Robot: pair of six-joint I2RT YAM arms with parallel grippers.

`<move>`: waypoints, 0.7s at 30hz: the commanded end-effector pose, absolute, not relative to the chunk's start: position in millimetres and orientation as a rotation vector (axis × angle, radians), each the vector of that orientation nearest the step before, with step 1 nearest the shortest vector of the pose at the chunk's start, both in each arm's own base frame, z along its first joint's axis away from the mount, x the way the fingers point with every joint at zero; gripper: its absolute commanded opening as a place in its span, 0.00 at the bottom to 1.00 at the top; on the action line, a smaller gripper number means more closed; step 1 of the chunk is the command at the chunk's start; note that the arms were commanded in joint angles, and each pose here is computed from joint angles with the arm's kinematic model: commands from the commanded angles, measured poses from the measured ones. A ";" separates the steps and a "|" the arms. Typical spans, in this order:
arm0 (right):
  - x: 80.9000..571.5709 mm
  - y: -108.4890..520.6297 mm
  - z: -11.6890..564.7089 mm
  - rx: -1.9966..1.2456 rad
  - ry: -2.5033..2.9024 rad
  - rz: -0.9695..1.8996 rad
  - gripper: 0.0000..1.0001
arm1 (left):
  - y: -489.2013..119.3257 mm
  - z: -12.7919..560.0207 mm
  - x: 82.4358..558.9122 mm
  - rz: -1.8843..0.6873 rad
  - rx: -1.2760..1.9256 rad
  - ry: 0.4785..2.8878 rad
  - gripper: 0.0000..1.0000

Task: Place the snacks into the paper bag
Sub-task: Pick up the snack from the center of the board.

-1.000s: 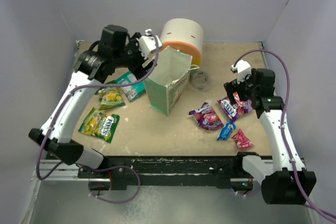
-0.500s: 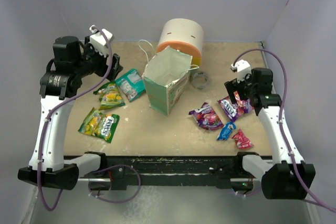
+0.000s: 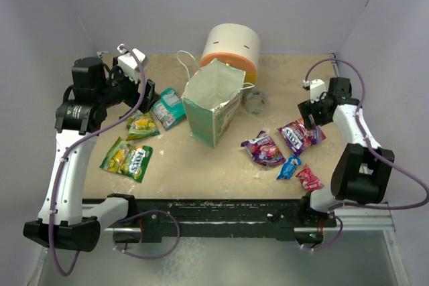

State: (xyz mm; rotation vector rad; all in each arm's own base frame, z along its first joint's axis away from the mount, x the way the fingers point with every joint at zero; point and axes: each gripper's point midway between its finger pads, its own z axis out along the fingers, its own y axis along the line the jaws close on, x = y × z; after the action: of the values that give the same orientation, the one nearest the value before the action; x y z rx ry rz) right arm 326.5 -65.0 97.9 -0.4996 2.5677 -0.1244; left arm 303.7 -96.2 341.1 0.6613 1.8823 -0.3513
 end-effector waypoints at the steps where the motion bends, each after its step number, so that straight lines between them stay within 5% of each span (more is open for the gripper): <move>1: 343.1 -73.9 117.2 -0.537 2.518 -0.035 0.83 | -99.3 358.0 301.4 -0.352 0.685 1.787 0.92; 21: 343.3 -59.5 45.8 -0.507 2.656 0.600 0.58 | -104.5 343.6 296.1 -0.410 0.714 1.802 0.96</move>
State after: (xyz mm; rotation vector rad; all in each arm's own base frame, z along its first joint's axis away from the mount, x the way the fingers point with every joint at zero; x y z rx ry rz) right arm 350.0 -78.5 43.1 -0.4943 2.6857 0.4407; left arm 295.1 -103.5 331.9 0.6974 1.8641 -0.4104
